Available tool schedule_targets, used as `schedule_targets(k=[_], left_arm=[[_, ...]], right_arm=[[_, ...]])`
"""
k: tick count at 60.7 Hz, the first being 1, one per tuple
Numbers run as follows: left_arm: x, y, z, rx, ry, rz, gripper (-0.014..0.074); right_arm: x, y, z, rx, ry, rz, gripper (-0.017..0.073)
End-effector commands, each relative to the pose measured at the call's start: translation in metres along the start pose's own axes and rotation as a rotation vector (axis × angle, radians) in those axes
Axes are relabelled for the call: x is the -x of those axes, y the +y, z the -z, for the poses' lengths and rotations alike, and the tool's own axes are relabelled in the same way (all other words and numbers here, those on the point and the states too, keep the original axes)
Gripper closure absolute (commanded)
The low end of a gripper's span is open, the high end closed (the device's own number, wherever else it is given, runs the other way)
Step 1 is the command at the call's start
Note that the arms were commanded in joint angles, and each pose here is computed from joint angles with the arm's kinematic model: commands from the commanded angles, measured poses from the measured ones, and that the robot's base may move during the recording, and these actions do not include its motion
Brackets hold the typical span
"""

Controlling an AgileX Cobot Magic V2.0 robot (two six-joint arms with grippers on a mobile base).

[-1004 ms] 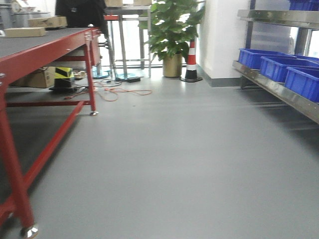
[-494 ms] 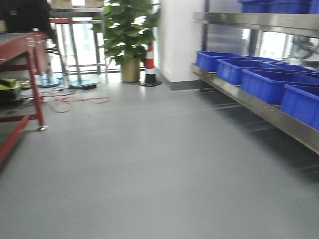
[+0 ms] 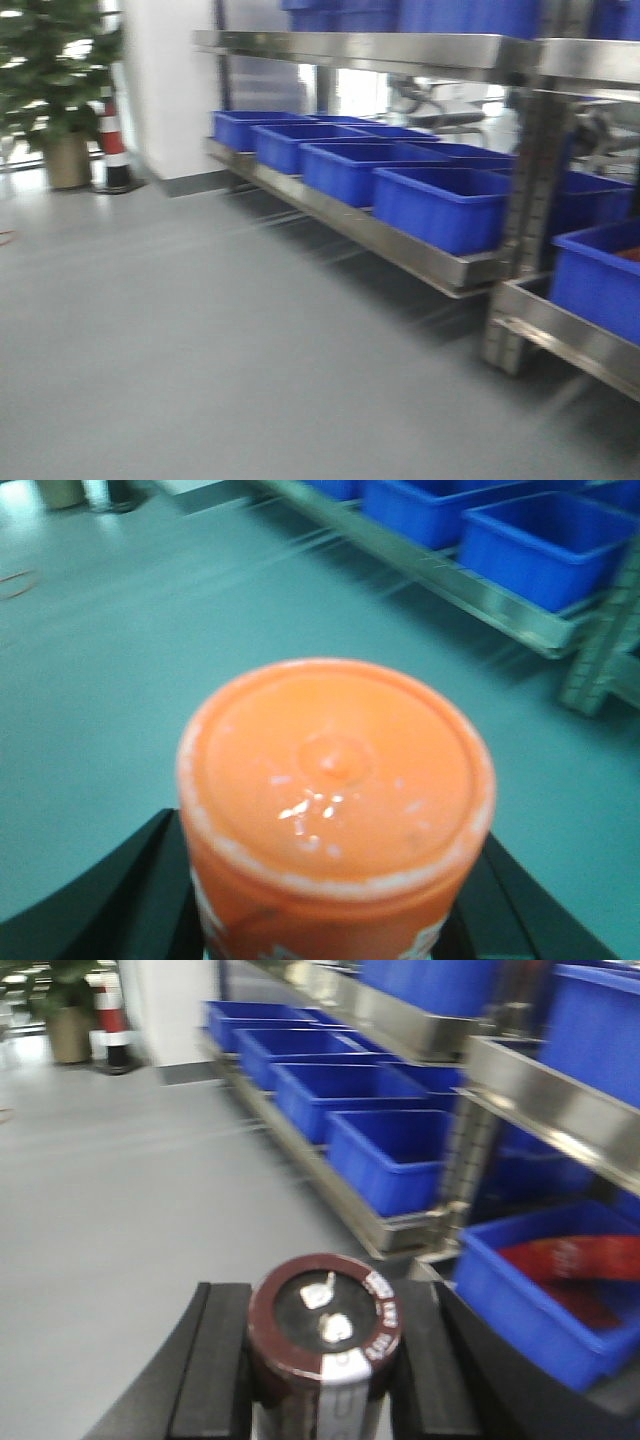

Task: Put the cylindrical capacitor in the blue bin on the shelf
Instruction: 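Drive the base to the steel shelf of blue bins, holding both objects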

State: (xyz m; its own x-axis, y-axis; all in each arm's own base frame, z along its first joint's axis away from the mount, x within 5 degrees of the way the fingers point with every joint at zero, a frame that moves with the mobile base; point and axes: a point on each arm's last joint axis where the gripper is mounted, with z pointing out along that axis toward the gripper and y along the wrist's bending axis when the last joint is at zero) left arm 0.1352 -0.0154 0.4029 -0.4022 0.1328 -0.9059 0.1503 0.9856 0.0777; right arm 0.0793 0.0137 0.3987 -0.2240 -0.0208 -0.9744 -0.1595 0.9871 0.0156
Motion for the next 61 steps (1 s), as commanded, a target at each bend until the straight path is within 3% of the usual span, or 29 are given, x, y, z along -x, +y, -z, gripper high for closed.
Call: schedule_targets(k=[1, 61], left_arm=[[0.0039, -0.0007, 0.0023, -0.006, -0.029, -0.001, 0.0704], [0.0039, -0.0007, 0.0023, -0.006, -0.029, -0.001, 0.0704]], right_arm=[[0.0062, -0.0002, 0.0034, -0.005, -0.052, 0.005, 0.0650], [0.0062, -0.0002, 0.0034, -0.005, -0.052, 0.005, 0.0650]])
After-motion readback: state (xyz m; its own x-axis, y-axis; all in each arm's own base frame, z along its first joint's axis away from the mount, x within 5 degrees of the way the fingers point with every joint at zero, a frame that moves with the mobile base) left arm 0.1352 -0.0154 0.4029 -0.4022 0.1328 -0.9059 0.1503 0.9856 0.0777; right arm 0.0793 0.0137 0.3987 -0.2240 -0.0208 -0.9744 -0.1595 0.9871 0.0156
